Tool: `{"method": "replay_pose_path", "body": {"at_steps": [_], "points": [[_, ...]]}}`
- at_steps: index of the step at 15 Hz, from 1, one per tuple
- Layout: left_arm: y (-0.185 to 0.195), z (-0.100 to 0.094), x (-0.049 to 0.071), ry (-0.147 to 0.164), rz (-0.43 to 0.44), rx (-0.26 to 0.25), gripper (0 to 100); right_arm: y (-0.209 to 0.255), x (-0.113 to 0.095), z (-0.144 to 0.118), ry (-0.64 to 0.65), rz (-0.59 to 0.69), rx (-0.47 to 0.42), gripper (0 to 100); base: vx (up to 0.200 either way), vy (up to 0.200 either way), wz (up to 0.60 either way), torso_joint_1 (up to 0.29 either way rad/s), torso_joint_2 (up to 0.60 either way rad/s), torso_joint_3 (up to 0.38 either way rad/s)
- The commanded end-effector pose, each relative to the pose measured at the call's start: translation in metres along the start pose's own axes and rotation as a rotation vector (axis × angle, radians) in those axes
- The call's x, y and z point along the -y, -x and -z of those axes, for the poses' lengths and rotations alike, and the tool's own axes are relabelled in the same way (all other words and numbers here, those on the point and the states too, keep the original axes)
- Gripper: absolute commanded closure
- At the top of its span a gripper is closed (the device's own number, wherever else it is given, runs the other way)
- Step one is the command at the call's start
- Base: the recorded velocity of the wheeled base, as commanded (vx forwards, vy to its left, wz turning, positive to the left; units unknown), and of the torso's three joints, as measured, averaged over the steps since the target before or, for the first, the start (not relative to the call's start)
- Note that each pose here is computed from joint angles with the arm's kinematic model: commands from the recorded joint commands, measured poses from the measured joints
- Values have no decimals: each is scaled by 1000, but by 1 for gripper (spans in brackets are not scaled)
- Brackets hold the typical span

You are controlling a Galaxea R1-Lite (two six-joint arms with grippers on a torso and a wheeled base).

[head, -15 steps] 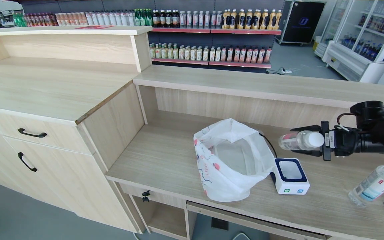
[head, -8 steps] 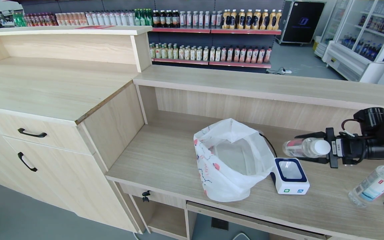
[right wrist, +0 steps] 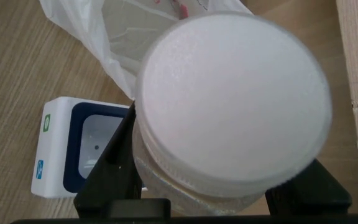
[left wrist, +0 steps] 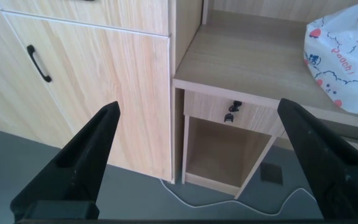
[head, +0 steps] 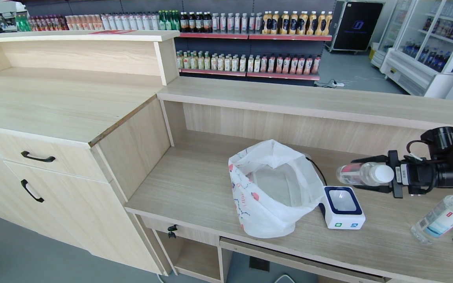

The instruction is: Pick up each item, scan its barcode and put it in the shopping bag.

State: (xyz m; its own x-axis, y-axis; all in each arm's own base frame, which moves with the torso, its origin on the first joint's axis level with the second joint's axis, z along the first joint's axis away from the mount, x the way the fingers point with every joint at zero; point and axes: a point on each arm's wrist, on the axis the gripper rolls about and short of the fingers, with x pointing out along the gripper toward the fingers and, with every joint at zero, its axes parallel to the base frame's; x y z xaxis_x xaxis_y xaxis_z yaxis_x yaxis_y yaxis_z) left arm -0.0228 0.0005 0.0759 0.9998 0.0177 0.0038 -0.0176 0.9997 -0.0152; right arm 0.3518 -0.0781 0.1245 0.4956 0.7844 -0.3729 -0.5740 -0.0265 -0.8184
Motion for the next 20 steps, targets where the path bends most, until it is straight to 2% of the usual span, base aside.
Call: {"method": "replay_pose_path", "body": {"at_steps": [1, 6, 14, 20], "points": [[0, 0, 0, 0, -1, 1, 0, 0, 1, -1, 2, -5, 9, 100, 0, 0, 0, 0, 0, 0], [0, 0, 0, 0, -1, 1, 0, 2, -2, -7, -10, -33, 28, 100, 0, 0, 0, 0, 0, 0], [0, 0, 0, 0, -1, 1, 0, 17, 7, -20, 23, -20, 46, 100, 0, 0, 0, 0, 0, 0], [0, 0, 0, 0, -1, 1, 0, 19, -3, -20, 55, -47, 58, 100, 0, 0, 0, 0, 0, 0]]}}
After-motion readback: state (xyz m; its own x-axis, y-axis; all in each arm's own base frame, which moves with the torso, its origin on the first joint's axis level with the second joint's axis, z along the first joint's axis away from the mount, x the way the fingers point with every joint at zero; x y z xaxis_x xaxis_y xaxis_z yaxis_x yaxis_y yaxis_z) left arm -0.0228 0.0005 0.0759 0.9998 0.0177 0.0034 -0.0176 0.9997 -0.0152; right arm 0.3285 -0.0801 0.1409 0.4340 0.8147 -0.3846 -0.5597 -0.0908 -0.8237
